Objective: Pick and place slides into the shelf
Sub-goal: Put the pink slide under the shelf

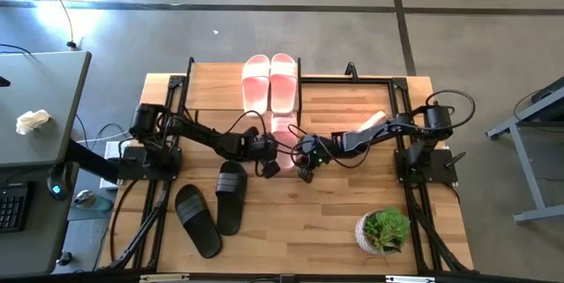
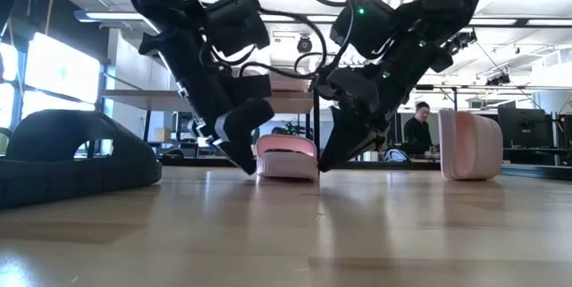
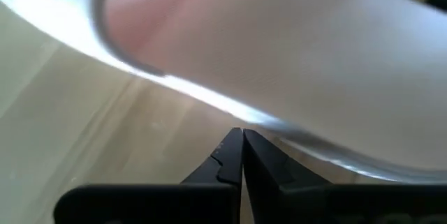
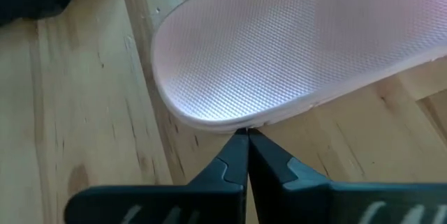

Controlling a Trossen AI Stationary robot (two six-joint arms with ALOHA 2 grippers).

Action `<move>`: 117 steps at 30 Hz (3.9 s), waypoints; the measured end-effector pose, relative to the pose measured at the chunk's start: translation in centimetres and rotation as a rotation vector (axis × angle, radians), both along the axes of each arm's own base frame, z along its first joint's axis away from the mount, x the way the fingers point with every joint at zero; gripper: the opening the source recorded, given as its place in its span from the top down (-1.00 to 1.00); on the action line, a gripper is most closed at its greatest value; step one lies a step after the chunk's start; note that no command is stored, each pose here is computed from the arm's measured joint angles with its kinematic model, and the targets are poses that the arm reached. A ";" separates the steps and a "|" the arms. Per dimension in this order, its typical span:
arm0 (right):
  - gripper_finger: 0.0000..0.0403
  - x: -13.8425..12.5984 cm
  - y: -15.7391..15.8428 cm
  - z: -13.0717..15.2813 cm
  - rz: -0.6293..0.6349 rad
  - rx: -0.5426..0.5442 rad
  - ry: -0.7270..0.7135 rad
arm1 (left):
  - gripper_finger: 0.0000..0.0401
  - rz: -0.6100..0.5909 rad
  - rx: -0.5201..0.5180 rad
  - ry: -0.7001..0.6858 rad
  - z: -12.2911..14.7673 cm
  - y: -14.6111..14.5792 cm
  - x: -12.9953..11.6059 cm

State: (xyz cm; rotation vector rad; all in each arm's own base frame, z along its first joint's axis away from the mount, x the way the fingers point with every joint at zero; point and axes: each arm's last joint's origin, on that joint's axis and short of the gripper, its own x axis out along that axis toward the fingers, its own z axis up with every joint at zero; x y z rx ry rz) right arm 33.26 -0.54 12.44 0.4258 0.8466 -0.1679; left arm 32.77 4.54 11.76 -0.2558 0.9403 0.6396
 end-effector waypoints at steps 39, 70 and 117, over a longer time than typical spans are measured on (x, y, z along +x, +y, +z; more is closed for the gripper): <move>1.00 2.6 7.0 1.0 0.174 -0.253 -0.098 | 0.99 -0.180 0.039 -0.077 12.0 -5.6 -7.0; 1.00 6.0 -0.3 0.1 -0.095 -0.400 0.035 | 0.99 -0.143 0.066 -0.073 12.5 -5.5 -7.7; 1.00 -7.6 -0.4 18.4 0.089 -0.008 0.011 | 0.99 -0.110 0.062 -0.134 12.7 -5.5 -7.3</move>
